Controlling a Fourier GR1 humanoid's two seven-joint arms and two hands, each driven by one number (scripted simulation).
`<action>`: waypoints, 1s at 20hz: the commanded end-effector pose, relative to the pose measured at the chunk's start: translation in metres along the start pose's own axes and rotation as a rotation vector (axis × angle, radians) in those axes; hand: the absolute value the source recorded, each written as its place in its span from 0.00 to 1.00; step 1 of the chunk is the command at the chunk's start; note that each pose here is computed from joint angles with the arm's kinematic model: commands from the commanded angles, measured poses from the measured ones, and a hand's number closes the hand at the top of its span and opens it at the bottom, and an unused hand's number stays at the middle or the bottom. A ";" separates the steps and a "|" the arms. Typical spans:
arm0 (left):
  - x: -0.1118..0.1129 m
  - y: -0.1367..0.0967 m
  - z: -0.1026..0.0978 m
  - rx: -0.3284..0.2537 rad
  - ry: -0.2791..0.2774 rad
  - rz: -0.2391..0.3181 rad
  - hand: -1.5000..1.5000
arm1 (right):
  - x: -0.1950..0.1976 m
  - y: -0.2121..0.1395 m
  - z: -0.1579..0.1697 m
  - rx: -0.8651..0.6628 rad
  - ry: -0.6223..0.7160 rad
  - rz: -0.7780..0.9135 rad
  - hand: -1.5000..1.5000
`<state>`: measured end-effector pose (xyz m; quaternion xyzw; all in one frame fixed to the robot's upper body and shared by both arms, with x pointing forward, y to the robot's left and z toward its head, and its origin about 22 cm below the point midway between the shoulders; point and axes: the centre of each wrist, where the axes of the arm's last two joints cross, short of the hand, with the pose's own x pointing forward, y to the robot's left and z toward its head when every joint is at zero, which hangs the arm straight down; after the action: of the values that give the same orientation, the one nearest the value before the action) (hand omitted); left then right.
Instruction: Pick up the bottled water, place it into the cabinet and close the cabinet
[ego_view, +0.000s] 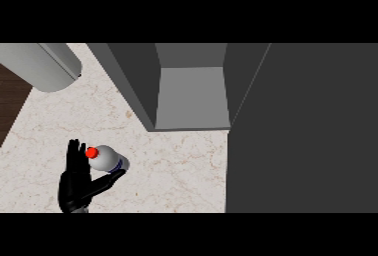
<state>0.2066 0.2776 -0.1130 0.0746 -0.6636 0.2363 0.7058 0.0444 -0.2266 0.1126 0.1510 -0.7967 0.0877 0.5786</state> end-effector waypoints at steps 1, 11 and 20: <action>-0.024 -0.015 -0.002 -0.005 -0.024 -0.006 0.00 | 0.033 0.011 0.005 0.008 -0.046 0.037 0.00; -0.062 -0.008 0.006 -0.059 -0.067 -0.053 1.00 | 0.030 0.007 0.007 0.008 -0.066 0.030 0.00; -0.061 0.004 -0.003 -0.274 -0.221 -0.247 1.00 | 0.025 0.004 0.013 0.010 -0.041 0.022 0.00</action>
<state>0.2189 0.2740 -0.1642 0.1145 -0.7446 0.1211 0.6464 0.0295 -0.2262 0.1080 0.1523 -0.7988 0.0842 0.5759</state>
